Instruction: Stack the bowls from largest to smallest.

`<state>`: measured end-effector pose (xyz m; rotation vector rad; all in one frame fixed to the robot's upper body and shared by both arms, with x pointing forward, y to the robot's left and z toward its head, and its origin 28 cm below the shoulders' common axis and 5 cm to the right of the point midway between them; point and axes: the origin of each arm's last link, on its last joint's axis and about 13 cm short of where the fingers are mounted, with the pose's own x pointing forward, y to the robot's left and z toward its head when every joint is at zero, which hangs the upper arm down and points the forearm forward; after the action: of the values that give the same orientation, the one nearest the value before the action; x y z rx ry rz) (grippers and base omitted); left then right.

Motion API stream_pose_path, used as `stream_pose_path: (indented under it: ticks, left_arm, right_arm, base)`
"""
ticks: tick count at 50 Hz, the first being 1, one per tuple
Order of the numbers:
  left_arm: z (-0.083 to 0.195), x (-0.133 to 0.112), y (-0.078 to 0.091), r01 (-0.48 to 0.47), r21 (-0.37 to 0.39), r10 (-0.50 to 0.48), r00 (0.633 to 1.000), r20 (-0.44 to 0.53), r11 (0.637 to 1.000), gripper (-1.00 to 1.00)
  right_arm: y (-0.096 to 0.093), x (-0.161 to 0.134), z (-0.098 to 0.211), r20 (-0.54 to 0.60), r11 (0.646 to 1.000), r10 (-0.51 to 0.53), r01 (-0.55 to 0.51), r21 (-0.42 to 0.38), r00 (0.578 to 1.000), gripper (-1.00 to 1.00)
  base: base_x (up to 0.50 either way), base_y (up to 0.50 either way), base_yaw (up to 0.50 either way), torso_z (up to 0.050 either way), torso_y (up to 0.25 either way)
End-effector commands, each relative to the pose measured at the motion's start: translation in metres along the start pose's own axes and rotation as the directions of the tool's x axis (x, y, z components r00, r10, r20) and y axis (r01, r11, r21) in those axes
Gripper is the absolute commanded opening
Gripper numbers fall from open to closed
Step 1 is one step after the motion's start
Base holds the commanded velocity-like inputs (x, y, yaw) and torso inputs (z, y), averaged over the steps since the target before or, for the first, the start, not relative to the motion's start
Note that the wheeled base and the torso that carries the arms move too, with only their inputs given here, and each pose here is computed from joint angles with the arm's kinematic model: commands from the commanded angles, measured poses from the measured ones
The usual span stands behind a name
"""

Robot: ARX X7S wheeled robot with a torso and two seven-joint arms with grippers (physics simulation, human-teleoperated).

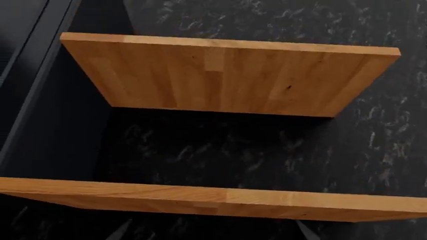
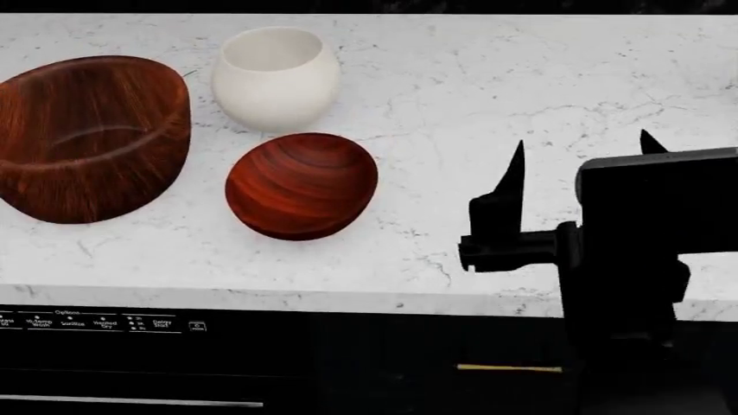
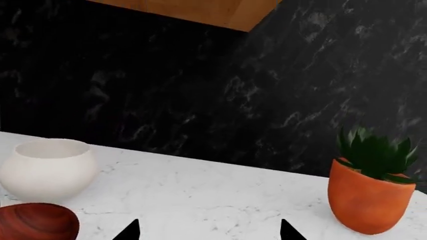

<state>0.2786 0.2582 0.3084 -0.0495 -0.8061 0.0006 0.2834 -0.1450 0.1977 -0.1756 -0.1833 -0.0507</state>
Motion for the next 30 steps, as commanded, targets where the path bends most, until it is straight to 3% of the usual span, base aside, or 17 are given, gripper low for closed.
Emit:
stream_pose_path:
  ticks: [1,16,30]
  left_arm:
    - [0.034,0.025,0.006,-0.002,-0.01,0.003,0.995,0.1,1.0,1.0]
    - [0.037,0.027,0.01,-0.018,-0.035,0.021,0.995,0.102,0.999,1.0]
    - [0.036,0.024,0.009,-0.01,-0.029,0.013,0.995,0.1,1.0,1.0]
  right_arm:
    - [-0.016,0.015,0.034,0.058,1.0,-0.022,0.022,0.001,0.998,1.0]
    - [-0.014,0.024,0.044,0.079,1.0,-0.002,0.004,-0.026,0.997,1.0]
    - [-0.013,0.022,0.039,0.069,1.0,0.008,-0.006,-0.031,0.998,1.0]
  base:
    - [0.0,0.0,0.0,0.0,0.0]
    - [0.0,0.0,0.0,0.0,0.0]
    - [0.0,0.47,0.0,0.0,0.0]
